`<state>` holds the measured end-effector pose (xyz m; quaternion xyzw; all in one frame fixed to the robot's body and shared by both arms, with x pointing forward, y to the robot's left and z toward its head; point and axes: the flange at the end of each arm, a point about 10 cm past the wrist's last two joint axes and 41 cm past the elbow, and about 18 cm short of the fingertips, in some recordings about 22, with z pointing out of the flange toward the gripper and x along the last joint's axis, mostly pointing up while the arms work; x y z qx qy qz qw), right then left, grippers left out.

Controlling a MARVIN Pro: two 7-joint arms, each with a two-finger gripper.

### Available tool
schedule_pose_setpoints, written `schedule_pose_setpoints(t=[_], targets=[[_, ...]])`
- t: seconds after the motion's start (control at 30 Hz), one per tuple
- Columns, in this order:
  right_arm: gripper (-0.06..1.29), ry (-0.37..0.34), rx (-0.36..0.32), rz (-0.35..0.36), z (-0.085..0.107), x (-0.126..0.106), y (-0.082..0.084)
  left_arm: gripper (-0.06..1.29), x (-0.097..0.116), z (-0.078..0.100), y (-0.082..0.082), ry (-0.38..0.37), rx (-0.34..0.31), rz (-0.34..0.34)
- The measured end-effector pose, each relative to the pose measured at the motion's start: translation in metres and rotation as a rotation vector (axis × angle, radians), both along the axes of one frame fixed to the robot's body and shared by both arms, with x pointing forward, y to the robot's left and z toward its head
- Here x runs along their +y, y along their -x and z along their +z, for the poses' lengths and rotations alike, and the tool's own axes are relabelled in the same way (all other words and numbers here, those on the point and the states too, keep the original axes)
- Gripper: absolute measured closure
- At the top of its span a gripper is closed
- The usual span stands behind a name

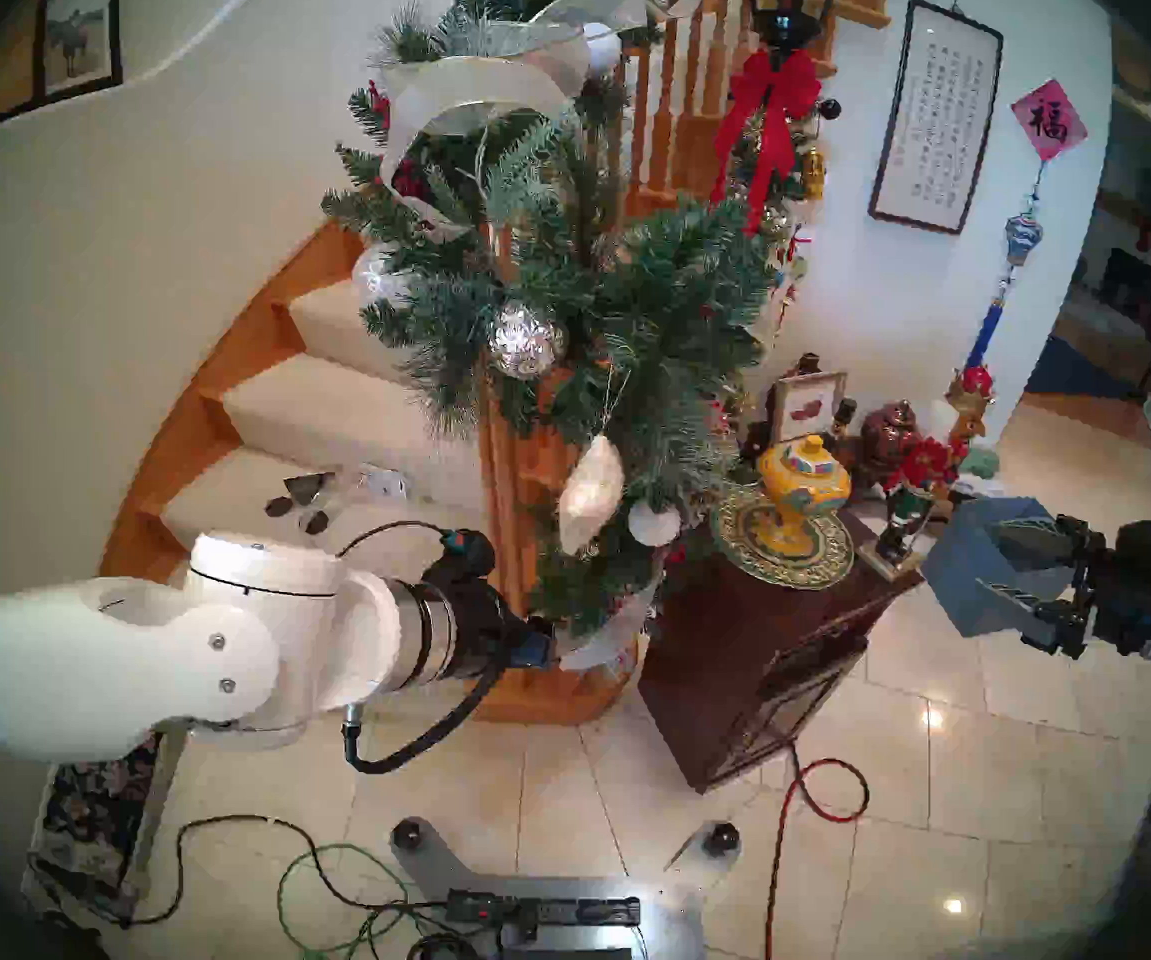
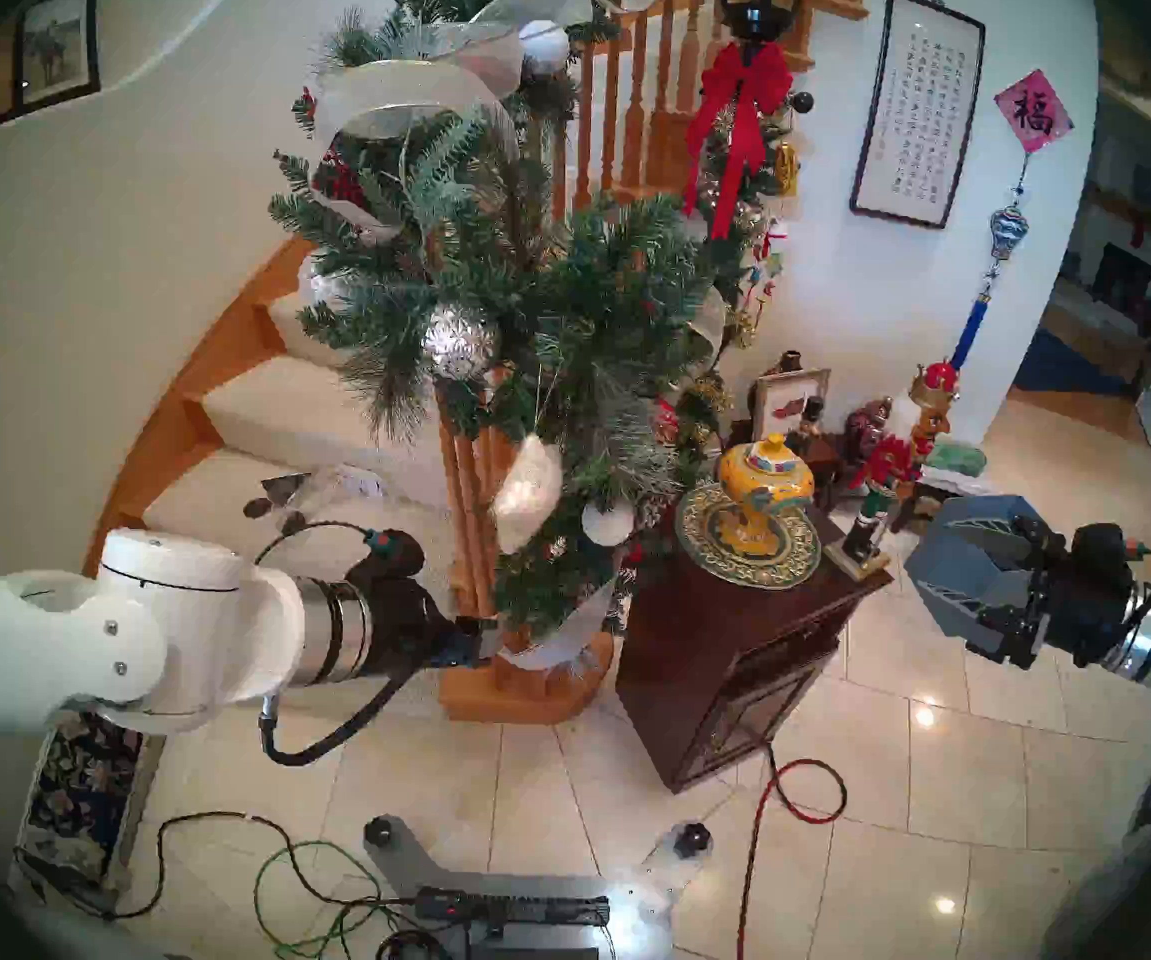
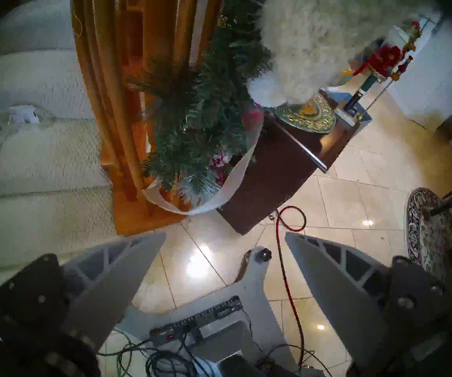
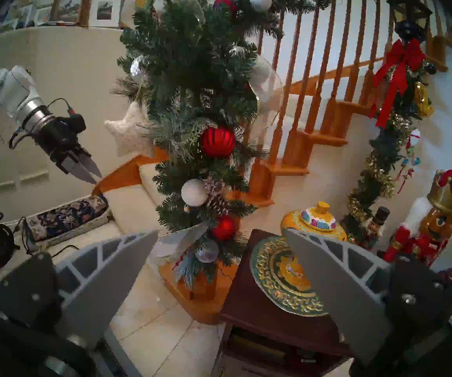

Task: Hang the ornament onto the Christmas-tree-style decoration

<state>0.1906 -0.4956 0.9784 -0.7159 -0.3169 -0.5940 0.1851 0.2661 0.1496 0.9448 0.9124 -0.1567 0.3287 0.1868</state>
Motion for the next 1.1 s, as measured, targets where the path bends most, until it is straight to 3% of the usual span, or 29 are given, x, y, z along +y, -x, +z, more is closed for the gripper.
schedule_pose_setpoints(t=[0.53,1.1], targets=[[0.0,0.001,0.001,0.002,0.0,0.0,0.0,0.05,0.008,-0.005,0.005,0.011,-0.038,-0.075],[0.0,0.003,0.001,0.004,0.0,0.0,0.0,0.05,0.026,-0.035,0.027,-0.027,-0.006,-0.121]])
